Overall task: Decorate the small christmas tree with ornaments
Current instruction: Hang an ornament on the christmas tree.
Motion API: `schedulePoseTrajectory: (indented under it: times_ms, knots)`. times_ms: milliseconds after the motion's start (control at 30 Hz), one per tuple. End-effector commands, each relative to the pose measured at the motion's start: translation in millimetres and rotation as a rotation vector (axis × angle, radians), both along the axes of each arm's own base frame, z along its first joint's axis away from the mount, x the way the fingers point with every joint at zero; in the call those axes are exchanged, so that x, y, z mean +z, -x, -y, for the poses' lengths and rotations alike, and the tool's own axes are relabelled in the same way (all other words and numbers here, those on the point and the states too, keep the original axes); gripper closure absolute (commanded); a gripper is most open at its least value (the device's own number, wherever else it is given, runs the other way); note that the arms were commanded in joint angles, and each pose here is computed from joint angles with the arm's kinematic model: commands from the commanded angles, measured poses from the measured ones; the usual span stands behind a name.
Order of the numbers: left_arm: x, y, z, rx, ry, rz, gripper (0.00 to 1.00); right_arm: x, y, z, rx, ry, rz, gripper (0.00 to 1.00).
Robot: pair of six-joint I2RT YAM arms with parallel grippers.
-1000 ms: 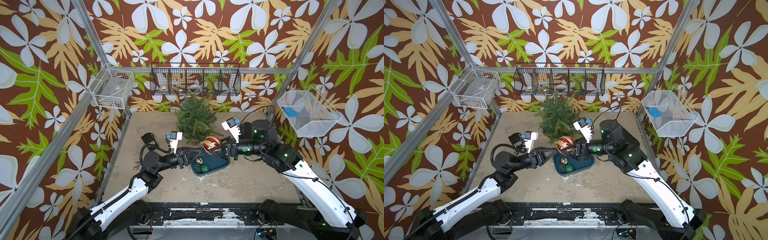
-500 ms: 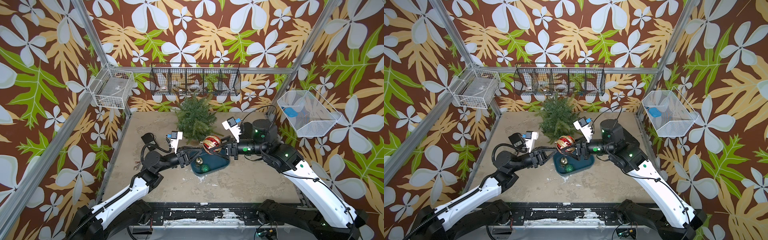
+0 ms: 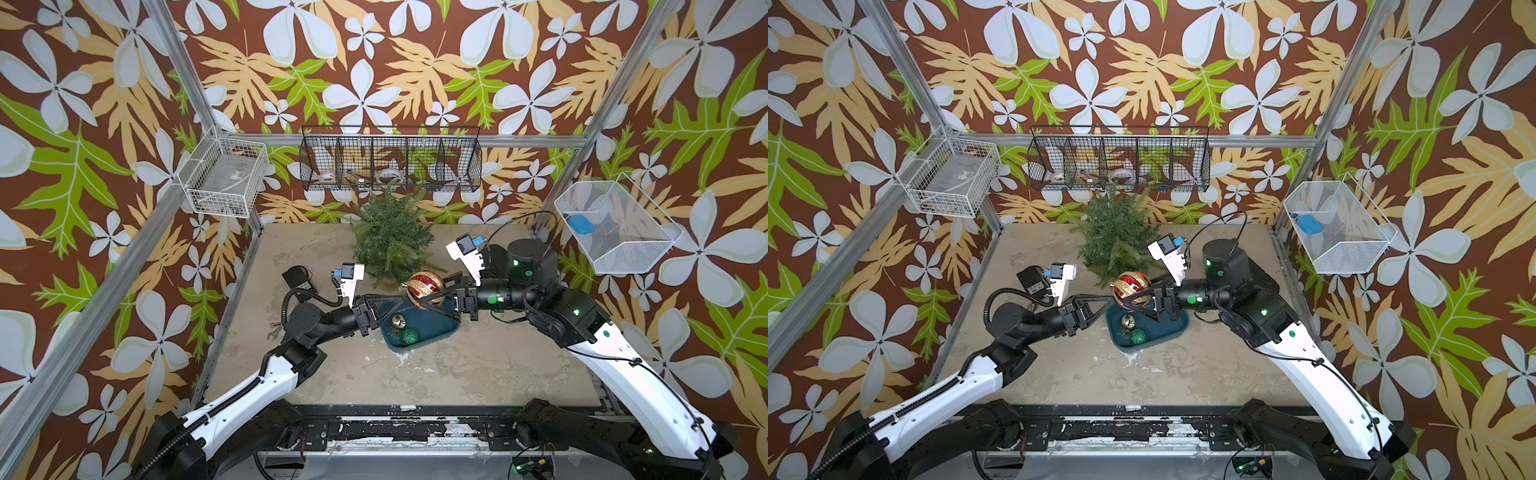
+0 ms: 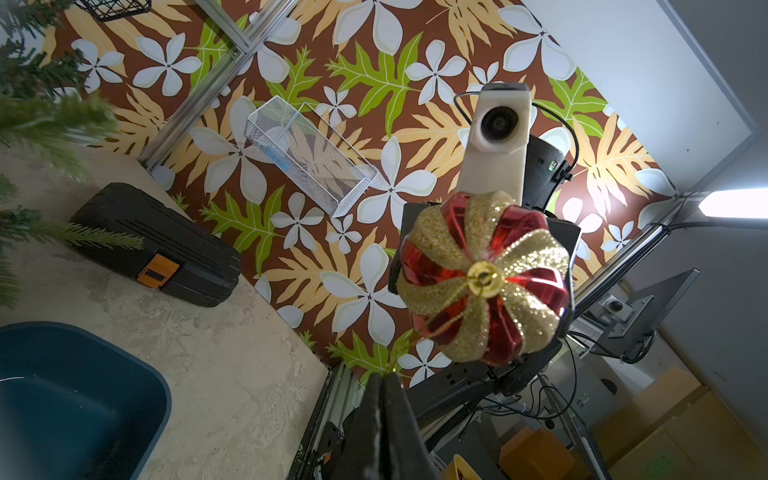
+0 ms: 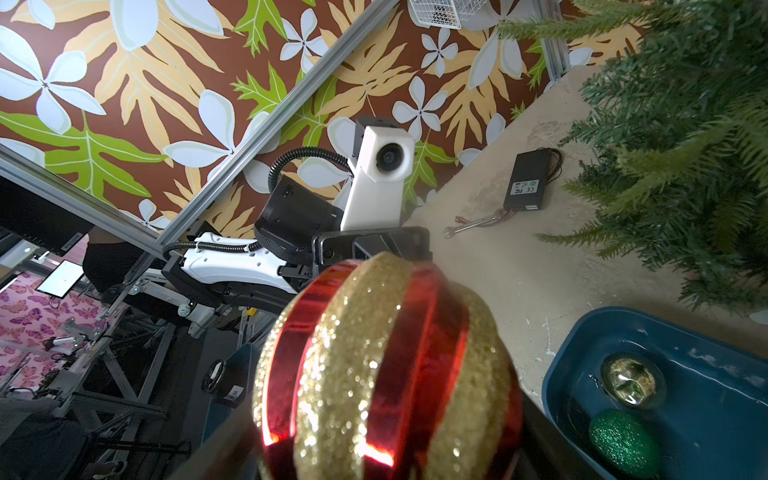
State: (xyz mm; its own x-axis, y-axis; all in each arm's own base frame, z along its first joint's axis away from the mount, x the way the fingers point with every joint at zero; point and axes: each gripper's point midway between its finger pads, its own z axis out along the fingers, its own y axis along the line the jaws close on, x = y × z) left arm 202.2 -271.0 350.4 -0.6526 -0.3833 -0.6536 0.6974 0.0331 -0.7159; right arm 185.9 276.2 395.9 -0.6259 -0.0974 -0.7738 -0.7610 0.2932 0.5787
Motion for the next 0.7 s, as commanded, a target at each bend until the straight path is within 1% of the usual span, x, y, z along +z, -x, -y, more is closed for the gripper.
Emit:
schedulePoseTrajectory:
  times_ms: [0, 100, 400, 667]
  knots:
    - [5, 0, -2, 0.012, 0.019, 0.025, 0.66, 7, 0, 0, 0.000, -0.020, 0.023, 0.27]
    - [9, 2, -3, 0.007, 0.031, 0.037, 0.57, 8, 2, 0, 0.004, -0.023, 0.023, 0.27]
    - [25, 15, -2, -0.047, 0.077, 0.099, 0.52, 7, 3, 0, 0.010, -0.031, 0.017, 0.27]
    - [24, 16, 4, -0.063, 0.076, 0.099, 0.50, 13, 6, -1, 0.022, -0.052, 0.017, 0.27]
